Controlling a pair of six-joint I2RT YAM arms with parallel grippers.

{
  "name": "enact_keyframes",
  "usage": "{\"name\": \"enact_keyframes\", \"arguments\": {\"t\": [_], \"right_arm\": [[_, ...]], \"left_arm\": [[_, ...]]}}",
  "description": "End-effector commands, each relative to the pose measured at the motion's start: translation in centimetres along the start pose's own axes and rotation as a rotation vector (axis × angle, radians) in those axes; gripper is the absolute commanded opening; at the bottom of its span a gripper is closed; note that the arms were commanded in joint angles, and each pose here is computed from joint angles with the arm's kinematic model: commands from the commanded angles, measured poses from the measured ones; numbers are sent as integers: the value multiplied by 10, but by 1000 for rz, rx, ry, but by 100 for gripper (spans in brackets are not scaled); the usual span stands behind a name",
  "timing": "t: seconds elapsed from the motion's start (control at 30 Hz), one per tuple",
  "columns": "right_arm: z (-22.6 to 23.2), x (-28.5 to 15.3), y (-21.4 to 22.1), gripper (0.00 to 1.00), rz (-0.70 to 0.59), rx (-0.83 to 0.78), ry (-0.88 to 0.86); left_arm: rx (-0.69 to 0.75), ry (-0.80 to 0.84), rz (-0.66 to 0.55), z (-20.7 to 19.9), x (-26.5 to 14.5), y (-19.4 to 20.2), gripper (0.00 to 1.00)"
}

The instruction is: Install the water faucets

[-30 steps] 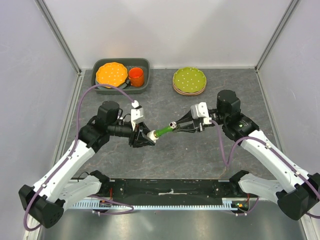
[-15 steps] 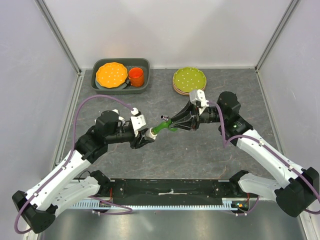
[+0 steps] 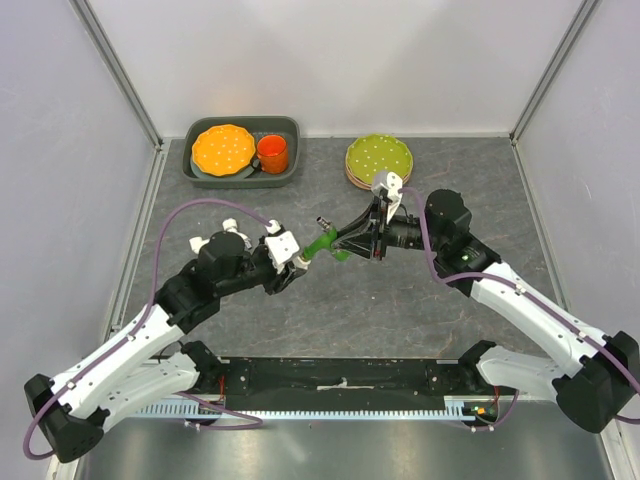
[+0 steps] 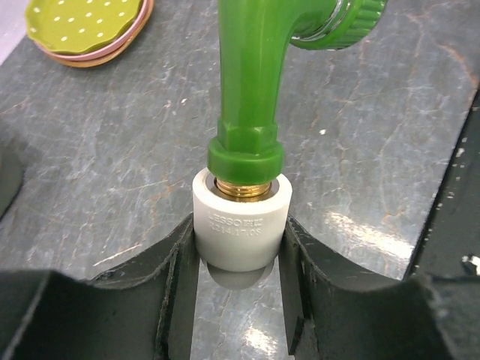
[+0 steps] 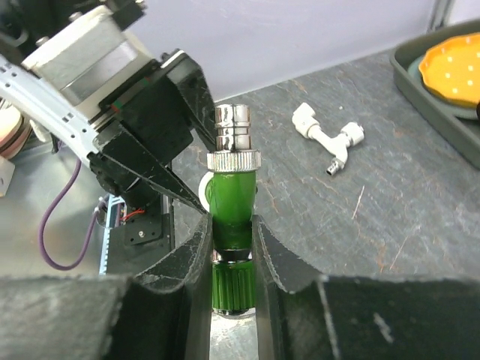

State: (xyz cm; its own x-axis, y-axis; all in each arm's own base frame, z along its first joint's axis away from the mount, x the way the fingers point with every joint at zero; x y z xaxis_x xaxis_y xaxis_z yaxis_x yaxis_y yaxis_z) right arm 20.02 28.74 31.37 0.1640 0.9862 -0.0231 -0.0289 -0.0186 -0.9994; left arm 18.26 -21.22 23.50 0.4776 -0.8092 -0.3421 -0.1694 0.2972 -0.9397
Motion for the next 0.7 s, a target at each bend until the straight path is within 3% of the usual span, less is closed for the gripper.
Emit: {"name": "enact_keyframes", "arguments": {"t": [0.0, 0.17, 0.4, 0.67], "right_arm": [[-7, 5, 21, 0, 42, 178, 91], [-5, 8, 27, 3, 55, 233, 83], [-4, 13, 26, 32, 39, 278, 58], [-2, 20, 27, 43, 28, 323, 22]], "left_arm": [[123, -93, -193, 12, -3, -48, 2], [143, -157, -191, 20, -5, -44, 2], [140, -141, -174, 17, -2, -37, 2], [136, -138, -171, 17, -2, -35, 2]]}}
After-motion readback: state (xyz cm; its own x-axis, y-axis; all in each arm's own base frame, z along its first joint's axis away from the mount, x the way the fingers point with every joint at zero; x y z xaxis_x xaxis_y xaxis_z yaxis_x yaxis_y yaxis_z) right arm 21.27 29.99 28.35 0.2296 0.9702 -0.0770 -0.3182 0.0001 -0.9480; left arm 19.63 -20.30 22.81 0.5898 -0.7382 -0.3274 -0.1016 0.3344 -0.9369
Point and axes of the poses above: each gripper's point midway between its finger pads, its own x axis out along the fingers, its own z axis along the line the jaws close on, y = z × x, the point moved 2 cm from there along -x, back along the fingers, and after that the axes turned 9 degrees about -x, right-handed, at the moved point
